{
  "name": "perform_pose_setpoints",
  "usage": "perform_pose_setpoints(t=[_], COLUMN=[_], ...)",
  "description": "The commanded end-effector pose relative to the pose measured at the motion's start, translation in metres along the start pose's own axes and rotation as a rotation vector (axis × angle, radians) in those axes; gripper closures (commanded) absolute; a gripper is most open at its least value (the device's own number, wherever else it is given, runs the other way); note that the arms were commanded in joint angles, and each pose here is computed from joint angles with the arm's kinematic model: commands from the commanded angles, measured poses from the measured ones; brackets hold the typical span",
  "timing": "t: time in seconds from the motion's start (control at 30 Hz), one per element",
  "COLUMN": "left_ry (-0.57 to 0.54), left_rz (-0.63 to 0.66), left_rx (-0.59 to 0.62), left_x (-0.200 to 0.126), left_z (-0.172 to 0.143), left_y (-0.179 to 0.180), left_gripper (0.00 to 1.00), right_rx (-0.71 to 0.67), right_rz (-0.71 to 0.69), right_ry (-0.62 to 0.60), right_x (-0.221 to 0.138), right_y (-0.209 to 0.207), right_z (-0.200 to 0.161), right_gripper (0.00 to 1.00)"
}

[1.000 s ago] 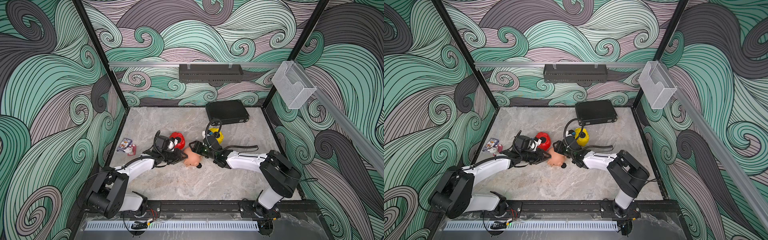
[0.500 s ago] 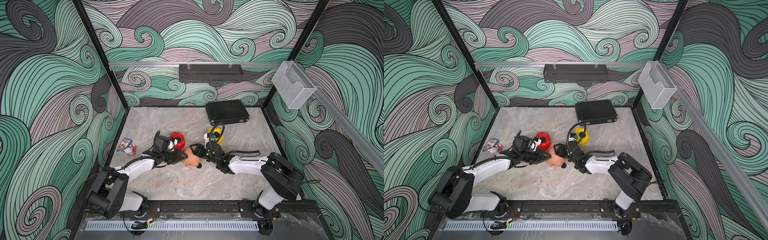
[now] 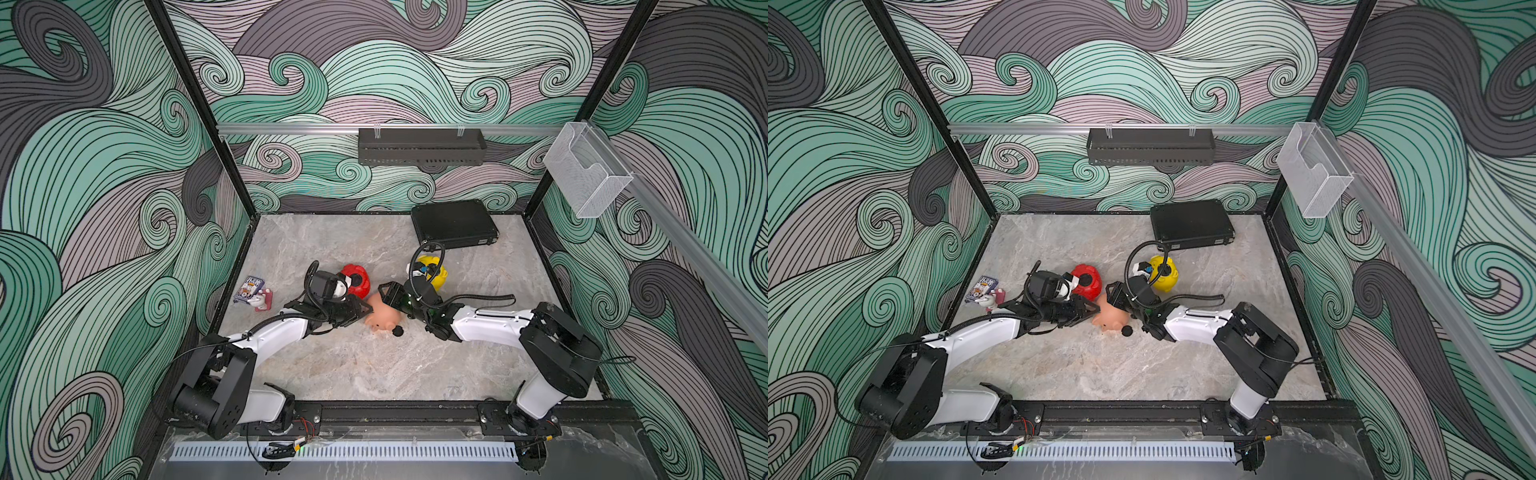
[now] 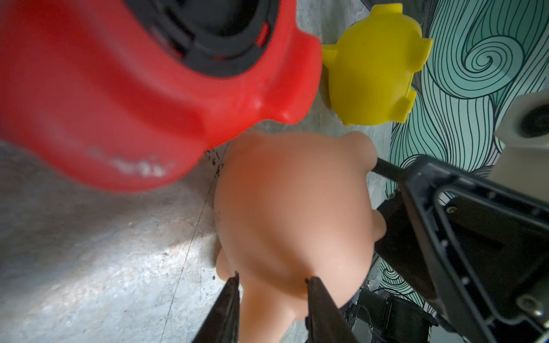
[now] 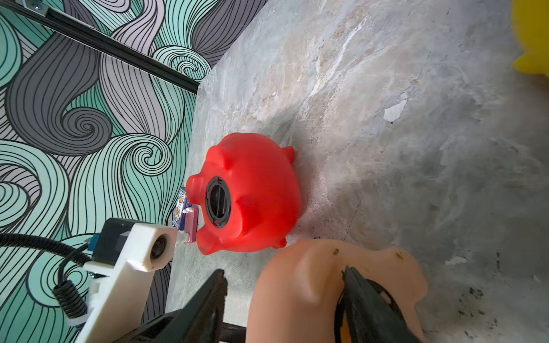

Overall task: Close piggy banks
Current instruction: Turn over the piggy bank at the center of the board.

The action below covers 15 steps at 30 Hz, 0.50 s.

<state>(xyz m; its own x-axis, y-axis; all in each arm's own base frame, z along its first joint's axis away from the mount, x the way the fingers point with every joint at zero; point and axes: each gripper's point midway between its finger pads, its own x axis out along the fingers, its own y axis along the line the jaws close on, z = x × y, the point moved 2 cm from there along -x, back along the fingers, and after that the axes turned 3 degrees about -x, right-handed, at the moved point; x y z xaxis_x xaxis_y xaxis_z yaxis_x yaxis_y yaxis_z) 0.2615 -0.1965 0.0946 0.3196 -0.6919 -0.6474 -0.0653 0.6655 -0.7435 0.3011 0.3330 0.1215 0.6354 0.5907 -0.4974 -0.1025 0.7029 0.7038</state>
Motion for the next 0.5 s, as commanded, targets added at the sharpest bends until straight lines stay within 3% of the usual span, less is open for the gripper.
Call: perform_pose_setpoints(t=[0.0, 0.47], left_ry=[0.077, 0.072], left_rz=[0.158, 0.173], left_rx=[-0.064, -0.051], left_x=[0.0126, 0.0096], left_z=[-0.0246, -0.0240], left_y=[0.0406, 0.0412], left_gripper=[0.64, 0.64], right_rx=[0.045, 0.046], right_rz=[0.129, 0.078], right_ry=[0.147, 0.182], right_x=[-0.0006, 0.0020], right_y=[0.0421, 0.0464], right_z=[-0.0359, -0.0382], right_gripper=[0.37, 0.38])
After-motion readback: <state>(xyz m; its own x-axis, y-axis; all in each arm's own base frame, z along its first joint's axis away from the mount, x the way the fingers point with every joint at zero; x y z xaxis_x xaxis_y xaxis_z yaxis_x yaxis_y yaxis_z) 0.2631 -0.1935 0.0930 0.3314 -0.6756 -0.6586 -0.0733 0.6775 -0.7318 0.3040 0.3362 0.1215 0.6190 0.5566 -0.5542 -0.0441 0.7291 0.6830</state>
